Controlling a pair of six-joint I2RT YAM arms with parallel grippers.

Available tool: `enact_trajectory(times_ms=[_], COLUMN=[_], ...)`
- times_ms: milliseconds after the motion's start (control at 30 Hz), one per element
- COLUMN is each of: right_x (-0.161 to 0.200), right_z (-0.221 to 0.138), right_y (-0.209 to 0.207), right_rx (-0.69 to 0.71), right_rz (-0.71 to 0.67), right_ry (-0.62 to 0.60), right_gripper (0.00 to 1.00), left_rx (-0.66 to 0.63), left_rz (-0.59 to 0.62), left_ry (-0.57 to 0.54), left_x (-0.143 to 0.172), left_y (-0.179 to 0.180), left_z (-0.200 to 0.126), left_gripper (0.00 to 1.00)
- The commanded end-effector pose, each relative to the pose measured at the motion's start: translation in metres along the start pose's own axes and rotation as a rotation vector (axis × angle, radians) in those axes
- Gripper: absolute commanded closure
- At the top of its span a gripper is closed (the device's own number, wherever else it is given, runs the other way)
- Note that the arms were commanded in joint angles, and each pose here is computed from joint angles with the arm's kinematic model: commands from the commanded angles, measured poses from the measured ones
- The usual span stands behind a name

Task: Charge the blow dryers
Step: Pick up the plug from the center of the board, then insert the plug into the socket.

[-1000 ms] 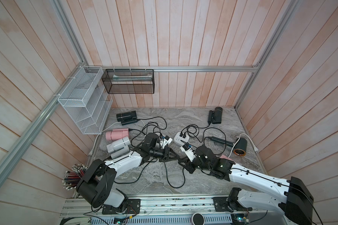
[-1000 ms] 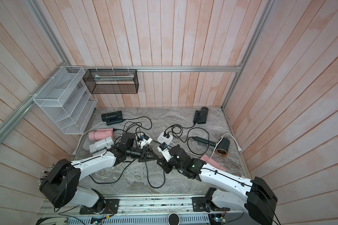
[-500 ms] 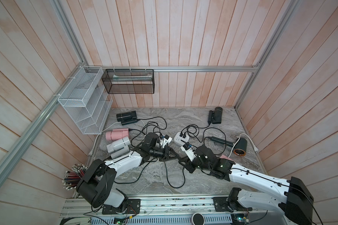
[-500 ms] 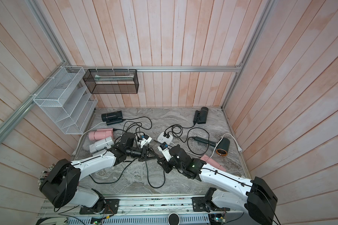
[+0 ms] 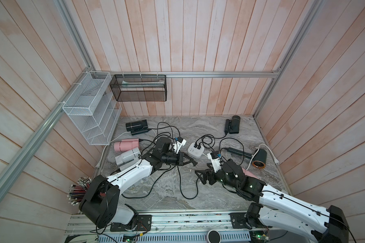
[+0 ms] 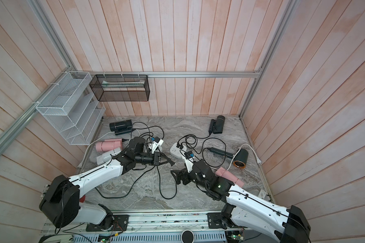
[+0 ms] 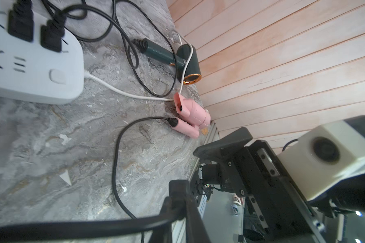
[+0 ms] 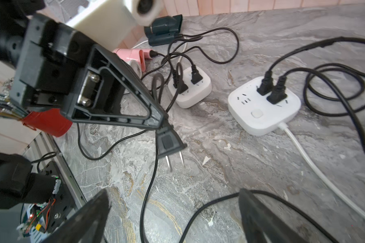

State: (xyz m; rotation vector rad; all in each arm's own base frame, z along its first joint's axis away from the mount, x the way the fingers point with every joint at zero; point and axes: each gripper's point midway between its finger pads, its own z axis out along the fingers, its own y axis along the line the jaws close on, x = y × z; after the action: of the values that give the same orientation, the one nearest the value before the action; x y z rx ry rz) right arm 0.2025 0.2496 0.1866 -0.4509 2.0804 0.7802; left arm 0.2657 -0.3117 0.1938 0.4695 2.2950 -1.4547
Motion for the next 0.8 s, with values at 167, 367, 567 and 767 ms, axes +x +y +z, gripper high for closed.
enact_trajectory(times_ms=[167,367,567,767], right_x=[-0.004,-0.005,0.002,0.000], right_z=[-0.018,-0.024,-0.025,-0.028], right_y=[-0.054,-0.059,-0.066,-0.072], right_rx=[0.207,0.216,0.245,0.273], right_rz=[0.112,0.114,0.112,0.103], right_ry=[-0.046,-0.057,-0.045,-0.065], right_gripper=[0.01,0.00,0.02,0.02], left_rx=[-0.247,-0.349,-0.423,-0.492], left_rz=[0.186,0.271,0.305,0.354], left_ry=[-0.097,-0.061,-0.020,-0.020], left_x=[-0.049,-0.056,-0.051,-0.047], left_y=[0.025,0.037,0.043,0.034], left_z=[0.005,0.024,0.044,0.054], left_gripper=[0.90,0.90,0.90,0.90])
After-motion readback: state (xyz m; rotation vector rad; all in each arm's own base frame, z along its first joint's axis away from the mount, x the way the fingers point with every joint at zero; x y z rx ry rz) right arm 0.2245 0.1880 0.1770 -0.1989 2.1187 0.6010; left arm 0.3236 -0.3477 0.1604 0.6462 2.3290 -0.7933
